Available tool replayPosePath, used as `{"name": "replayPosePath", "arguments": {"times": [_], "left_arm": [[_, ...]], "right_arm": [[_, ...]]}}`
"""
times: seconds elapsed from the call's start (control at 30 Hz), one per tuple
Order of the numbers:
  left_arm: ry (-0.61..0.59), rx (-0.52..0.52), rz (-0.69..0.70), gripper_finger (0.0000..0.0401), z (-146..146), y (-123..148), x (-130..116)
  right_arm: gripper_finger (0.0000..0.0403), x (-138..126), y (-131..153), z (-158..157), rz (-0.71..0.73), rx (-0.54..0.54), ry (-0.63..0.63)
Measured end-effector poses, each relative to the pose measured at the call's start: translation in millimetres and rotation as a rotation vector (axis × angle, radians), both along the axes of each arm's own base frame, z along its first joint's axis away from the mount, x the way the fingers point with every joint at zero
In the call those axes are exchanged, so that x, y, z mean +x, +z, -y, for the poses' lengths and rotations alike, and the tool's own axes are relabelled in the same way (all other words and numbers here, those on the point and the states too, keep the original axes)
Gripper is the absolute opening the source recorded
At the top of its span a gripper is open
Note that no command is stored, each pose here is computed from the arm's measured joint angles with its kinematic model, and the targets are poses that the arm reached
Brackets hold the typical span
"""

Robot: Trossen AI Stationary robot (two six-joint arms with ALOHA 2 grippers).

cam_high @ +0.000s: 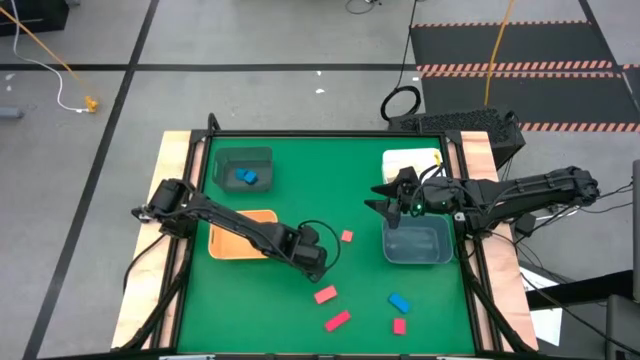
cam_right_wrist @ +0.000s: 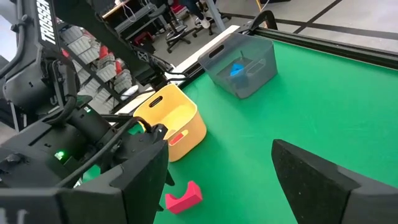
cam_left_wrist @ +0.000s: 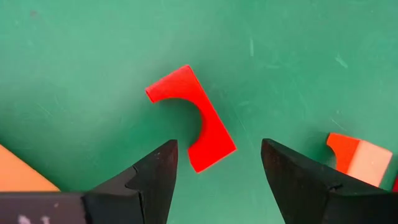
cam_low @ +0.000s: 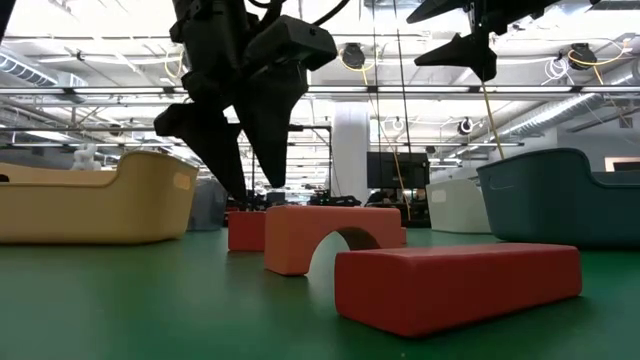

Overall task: Sort & place blocks by color
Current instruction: Put the top left red block into the green bin

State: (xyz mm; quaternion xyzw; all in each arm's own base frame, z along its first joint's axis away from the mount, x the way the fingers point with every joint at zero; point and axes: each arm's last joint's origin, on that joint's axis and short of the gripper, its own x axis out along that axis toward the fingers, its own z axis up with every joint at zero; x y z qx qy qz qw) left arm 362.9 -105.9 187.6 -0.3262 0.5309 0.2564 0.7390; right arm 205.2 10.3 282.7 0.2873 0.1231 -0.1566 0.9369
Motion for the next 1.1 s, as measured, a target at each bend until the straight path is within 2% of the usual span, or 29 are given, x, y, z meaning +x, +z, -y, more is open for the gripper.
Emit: {"name": "replayPosePath", "arguments": {"times": [0.2, 0.33, 0.53, 0.67, 0.9, 1.1], "left_arm": [[-0.006, -0.051, -0.011, 0.0232, 7.8, 0.5, -1.9], [-0.037, -0.062, 0.031, 0.0232, 17.6, 14.6, 2.8], [-0.049, 0.011, 0.028, 0.0232, 8.7, 17.4, 4.4], [-0.049, 0.028, -0.008, 0.0232, 2.2, 8.9, 7.0], [-0.049, -0.024, -0.079, 0.0232, 3.7, -17.2, 13.9], [-0.027, 0.020, -0.086, 0.0228, 1.8, -18.9, 13.2]], "right_arm": [[0.0278, 0.0, 0.0, 0.0, 0.000, 0.000, 0.000], [0.0278, 0.0, 0.0, 0.2, -0.001, -0.003, 0.000], [0.0278, 0.0, 0.0, 0.5, -0.004, -0.017, -0.001], [0.0278, 0.0, 0.0, 0.5, -0.004, -0.019, -0.001], [0.0278, -0.1, -0.6, 0.6, -0.008, -0.020, -0.001], [0.0278, -0.2, -1.0, 0.6, -0.012, -0.026, -0.001]]}}
